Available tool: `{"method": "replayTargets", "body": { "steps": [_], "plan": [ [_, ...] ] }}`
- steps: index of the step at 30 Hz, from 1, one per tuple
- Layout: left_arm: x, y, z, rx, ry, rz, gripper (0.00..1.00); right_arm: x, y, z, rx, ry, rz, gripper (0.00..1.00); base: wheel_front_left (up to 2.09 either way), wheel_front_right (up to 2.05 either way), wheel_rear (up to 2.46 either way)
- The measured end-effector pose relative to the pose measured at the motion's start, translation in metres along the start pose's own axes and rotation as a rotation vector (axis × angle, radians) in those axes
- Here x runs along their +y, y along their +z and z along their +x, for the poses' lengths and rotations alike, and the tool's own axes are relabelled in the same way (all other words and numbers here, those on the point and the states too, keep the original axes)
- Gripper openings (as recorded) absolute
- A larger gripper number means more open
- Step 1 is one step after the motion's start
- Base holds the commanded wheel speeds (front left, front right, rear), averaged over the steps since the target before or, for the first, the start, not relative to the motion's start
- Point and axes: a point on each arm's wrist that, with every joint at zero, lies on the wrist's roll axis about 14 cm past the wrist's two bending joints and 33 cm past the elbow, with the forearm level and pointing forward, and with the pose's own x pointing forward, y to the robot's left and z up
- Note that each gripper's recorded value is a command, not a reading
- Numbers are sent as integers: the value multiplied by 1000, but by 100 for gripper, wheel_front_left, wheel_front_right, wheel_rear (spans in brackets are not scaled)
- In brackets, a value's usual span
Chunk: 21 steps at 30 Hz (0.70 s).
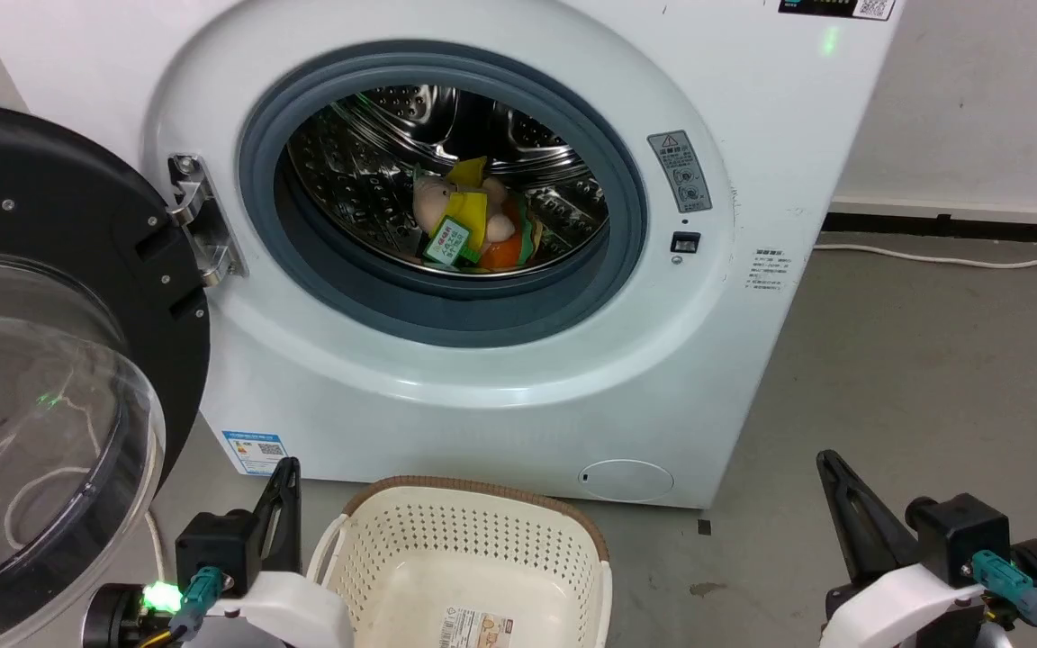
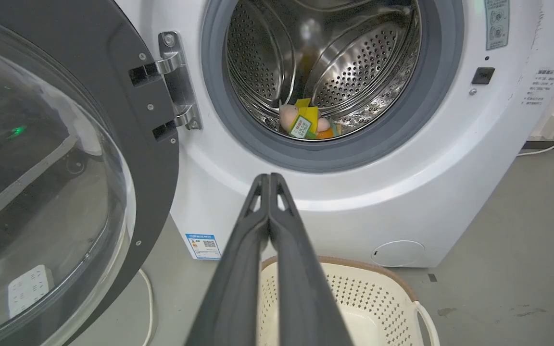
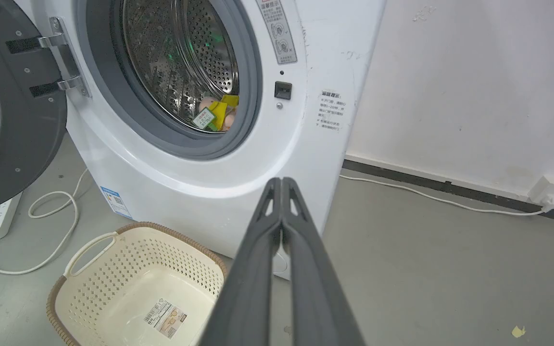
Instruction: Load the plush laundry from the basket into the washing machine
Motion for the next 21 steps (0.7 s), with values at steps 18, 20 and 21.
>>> {"method": "replayTargets", "body": {
  "steps": [18,20,21],
  "plan": [
    [0,0,0,0,0,0,0,0,0,0,0,0,0,0,0,0,0],
    [0,0,0,0,0,0,0,0,0,0,0,0,0,0,0,0,0],
    [0,0,0,0,0,0,0,0,0,0,0,0,0,0,0,0,0]
  ]
}}
